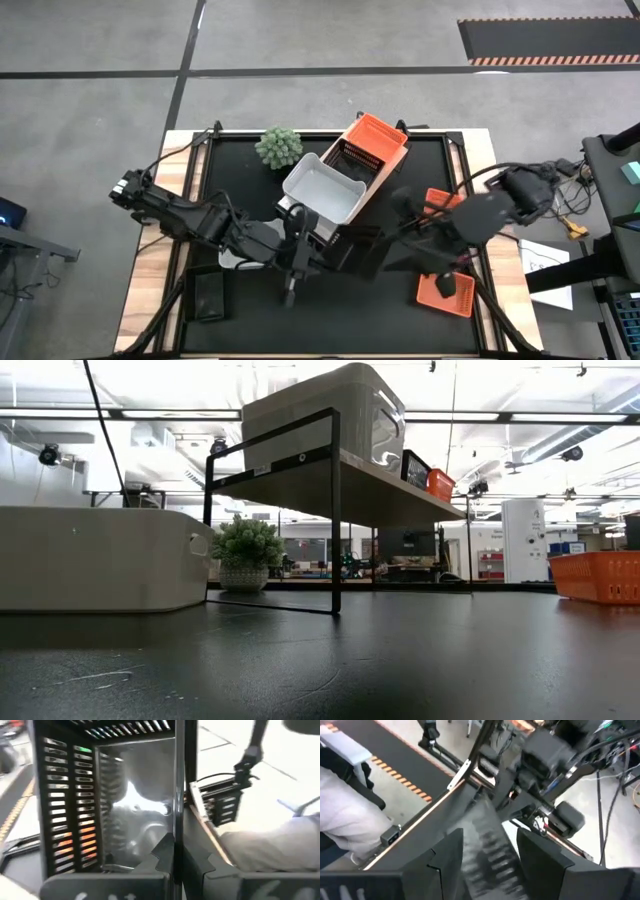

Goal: Stack baskets on shelf by color
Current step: Stack the top black bin on top of the other black bin on the shelf

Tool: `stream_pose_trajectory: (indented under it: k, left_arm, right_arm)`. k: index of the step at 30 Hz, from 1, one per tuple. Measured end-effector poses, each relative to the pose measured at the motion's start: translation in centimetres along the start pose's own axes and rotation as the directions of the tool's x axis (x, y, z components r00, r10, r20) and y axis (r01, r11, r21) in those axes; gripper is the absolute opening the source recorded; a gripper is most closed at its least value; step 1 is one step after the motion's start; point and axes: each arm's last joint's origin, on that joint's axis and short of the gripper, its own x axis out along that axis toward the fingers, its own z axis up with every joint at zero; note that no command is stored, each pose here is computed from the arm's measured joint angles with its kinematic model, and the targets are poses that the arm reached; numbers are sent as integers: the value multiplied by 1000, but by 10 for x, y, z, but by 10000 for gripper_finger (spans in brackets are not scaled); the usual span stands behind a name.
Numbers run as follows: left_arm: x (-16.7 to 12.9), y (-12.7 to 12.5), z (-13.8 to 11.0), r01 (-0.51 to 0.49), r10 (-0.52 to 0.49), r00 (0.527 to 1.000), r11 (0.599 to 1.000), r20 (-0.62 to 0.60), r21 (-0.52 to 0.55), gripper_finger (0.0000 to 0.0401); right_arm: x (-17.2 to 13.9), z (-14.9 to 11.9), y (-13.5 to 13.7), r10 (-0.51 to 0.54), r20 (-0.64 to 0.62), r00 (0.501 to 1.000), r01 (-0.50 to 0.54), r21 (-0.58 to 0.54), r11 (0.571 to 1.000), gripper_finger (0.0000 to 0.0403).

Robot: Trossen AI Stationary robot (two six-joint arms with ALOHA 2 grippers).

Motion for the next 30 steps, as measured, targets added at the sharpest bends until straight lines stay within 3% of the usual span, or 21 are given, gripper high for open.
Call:
stream_pose_trajectory:
  k: [7,12,18,26,30]
  left_arm:
    - [16,-4,-8,31,-31,1000,1000,-4,1,0]
    - [17,-4,-10,33,-33,999,999,3,0,0]
    - [18,-6,-9,44,-44,999,999,10,6,0]
    - [20,-5,-11,40,-41,999,998,23,50,0]
    - [20,-5,-9,36,-39,998,996,41,82,0]
  right_arm:
    - [21,-1,3,30,-36,999,-30,1,1000,178]
    - [34,-2,5,113,-46,992,-111,48,993,178]
    - [38,-7,2,125,-83,989,-116,105,988,178]
    - [49,-12,-1,284,-69,956,-266,200,943,177]
    - [53,-13,0,310,-77,948,-289,210,934,160]
